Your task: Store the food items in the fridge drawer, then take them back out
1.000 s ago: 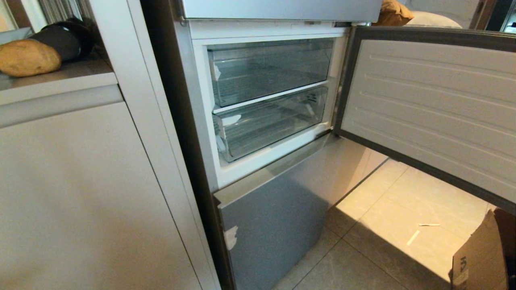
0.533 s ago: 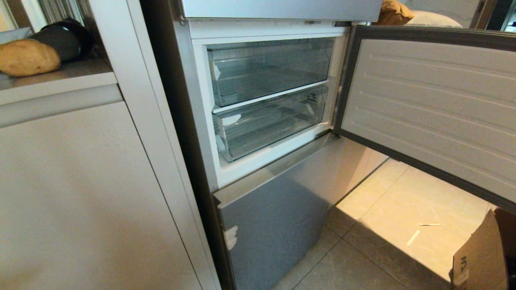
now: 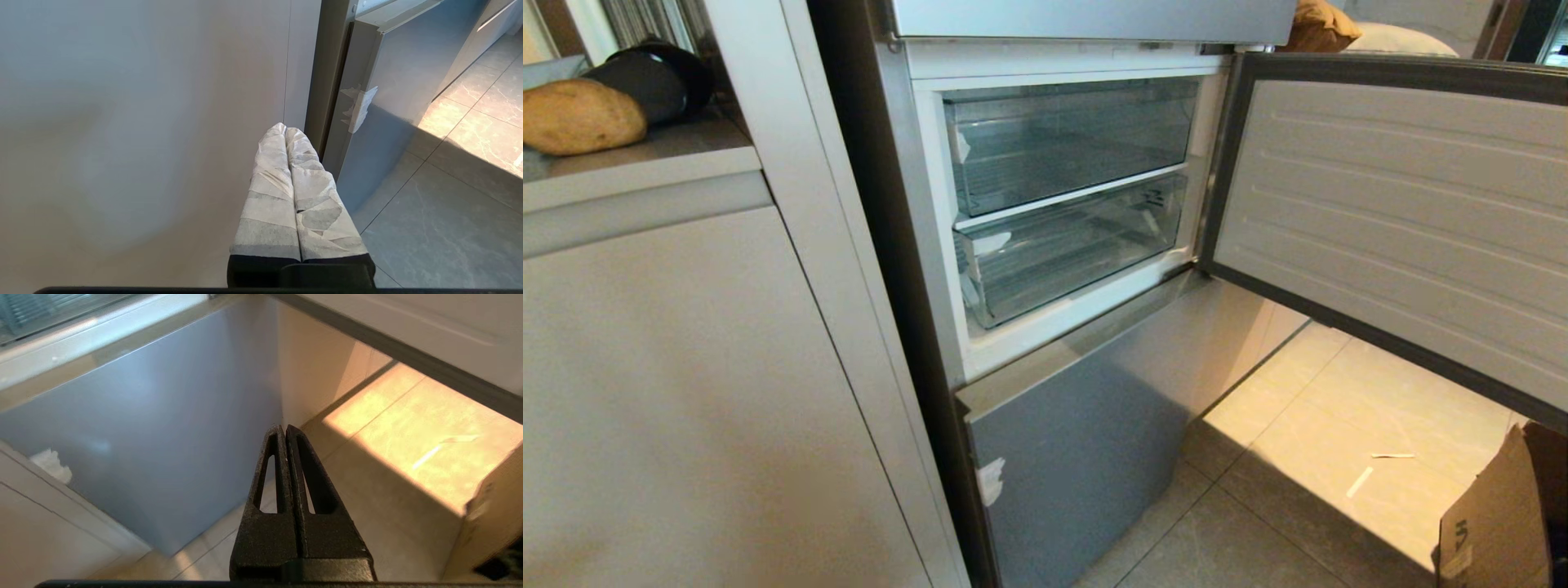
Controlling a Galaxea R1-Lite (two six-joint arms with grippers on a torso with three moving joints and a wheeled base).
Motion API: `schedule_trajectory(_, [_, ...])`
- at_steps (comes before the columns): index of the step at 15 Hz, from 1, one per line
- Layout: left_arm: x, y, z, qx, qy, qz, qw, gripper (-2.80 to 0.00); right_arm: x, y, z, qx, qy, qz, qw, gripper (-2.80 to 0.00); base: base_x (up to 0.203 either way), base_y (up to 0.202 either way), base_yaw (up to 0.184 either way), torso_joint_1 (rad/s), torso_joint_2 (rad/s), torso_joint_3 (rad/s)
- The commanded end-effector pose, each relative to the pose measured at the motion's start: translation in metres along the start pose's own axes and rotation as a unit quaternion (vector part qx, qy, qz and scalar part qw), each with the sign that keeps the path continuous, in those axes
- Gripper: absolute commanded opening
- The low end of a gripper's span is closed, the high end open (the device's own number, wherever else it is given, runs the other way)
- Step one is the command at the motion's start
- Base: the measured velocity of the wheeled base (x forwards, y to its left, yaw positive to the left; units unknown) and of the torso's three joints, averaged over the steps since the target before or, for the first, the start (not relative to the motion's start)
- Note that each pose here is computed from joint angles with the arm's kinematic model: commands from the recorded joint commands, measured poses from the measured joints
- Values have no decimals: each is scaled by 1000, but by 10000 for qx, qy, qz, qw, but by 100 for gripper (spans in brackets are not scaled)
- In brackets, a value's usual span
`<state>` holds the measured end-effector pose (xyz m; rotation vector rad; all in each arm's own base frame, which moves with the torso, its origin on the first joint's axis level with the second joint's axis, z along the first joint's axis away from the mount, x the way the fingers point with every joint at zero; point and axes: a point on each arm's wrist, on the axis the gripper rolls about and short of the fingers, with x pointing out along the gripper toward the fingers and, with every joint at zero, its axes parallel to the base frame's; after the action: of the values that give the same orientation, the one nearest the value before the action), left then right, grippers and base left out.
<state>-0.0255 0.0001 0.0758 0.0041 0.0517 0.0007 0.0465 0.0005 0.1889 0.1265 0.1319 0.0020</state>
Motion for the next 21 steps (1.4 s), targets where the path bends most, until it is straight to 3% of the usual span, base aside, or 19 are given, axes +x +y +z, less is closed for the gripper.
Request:
schedule_trajectory(1, [0, 0, 0, 0, 8, 4, 10000, -280, 85, 1, 3, 65, 947, -61, 9955, -280, 0, 0, 0, 0, 0, 0])
schedule_trajectory(7, [0, 0, 0, 3, 2, 4, 10000, -280, 225, 5, -32, 124, 848, 287, 9959, -280, 0, 0, 0, 0, 0, 0])
schedule_trajectory(10, [0, 0, 0, -3, 2, 4, 10000, -280, 281, 21, -46, 86, 371, 889, 9953, -280, 0, 0, 0, 0, 0, 0])
schedule_trajectory(13, [0, 0, 0, 3, 2, 1, 10000, -280, 320, 67, -37, 8, -232, 1693, 9853, -280, 0, 0, 0, 0, 0, 0])
schedule_trajectory(16, [0, 0, 0, 3, 2, 4, 10000, -280, 356, 109, -45, -151, -527, 2193, 9741, -280, 0, 0, 0, 0, 0, 0])
schedule_trajectory(21, [0, 0, 0, 3, 6, 0, 10000, -280, 382, 137, -33, -315, -1046, 3048, 9461, -280, 0, 0, 0, 0, 0, 0])
